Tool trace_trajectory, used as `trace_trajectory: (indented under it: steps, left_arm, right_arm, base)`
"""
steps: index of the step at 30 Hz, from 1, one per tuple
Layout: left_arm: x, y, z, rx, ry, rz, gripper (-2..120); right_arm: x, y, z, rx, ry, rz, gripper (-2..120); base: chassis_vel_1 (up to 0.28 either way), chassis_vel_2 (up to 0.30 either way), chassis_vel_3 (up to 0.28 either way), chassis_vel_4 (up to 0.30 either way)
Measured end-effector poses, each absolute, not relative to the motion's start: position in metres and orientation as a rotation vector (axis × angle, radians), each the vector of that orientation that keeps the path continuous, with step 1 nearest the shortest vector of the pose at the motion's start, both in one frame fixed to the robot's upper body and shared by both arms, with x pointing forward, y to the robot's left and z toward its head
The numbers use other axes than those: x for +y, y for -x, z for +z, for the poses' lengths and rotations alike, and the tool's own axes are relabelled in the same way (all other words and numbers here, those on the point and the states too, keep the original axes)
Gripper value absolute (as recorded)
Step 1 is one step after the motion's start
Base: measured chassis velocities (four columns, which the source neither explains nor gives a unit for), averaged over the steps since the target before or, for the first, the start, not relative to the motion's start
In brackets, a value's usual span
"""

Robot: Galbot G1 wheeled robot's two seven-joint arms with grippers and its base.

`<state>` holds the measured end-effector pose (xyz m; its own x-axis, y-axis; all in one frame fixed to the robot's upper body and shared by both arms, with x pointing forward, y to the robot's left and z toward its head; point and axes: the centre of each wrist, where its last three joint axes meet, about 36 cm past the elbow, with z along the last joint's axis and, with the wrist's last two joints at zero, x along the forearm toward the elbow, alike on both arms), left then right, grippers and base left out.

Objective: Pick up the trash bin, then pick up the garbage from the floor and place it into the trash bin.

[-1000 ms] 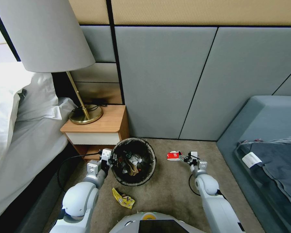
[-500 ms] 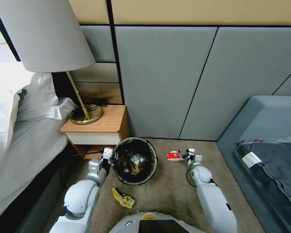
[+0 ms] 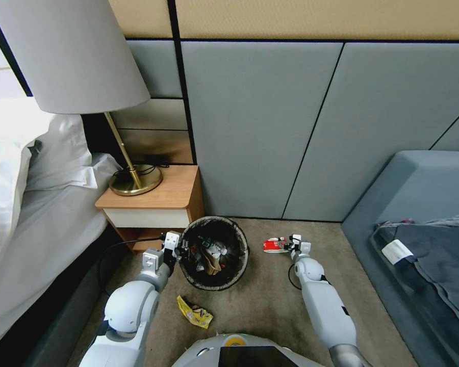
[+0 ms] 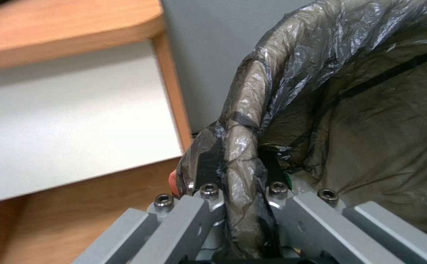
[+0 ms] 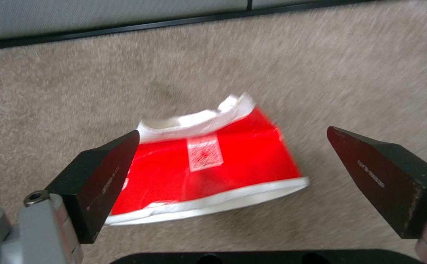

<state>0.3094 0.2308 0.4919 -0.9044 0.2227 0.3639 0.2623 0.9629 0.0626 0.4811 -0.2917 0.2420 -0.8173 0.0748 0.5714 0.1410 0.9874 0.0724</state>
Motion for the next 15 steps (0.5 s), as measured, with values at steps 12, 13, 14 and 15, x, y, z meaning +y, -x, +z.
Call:
trace_trajectory:
  steps: [12, 13, 14, 15]
  left_arm:
    - [0.229, -0.313, 0.490, -2.747, 0.360, -0.149, 1]
    - [0.229, -0.313, 0.490, -2.746, 0.360, -0.150, 1]
    - [0.229, -0.314, 0.490, -2.746, 0.360, -0.151, 1]
    - [0.229, -0.314, 0.489, -2.744, 0.360, -0.154, 1]
  right_arm:
    - [-0.274, -0.504, 0.227, -2.482, 0.184, -0.286, 100]
    - [-0.273, -0.506, 0.227, -2.481, 0.184, -0.291, 100]
    - [-0.271, -0.508, 0.227, -2.481, 0.184, -0.296, 100]
    - [-0.268, -0.517, 0.227, -2.483, 0.186, -0.310, 100]
  base:
    - [0.000, 0.000, 0.000, 0.000]
    - [0.000, 0.000, 0.000, 0.000]
    - [0.000, 0.000, 0.000, 0.000]
    - [0.000, 0.000, 0.000, 0.000]
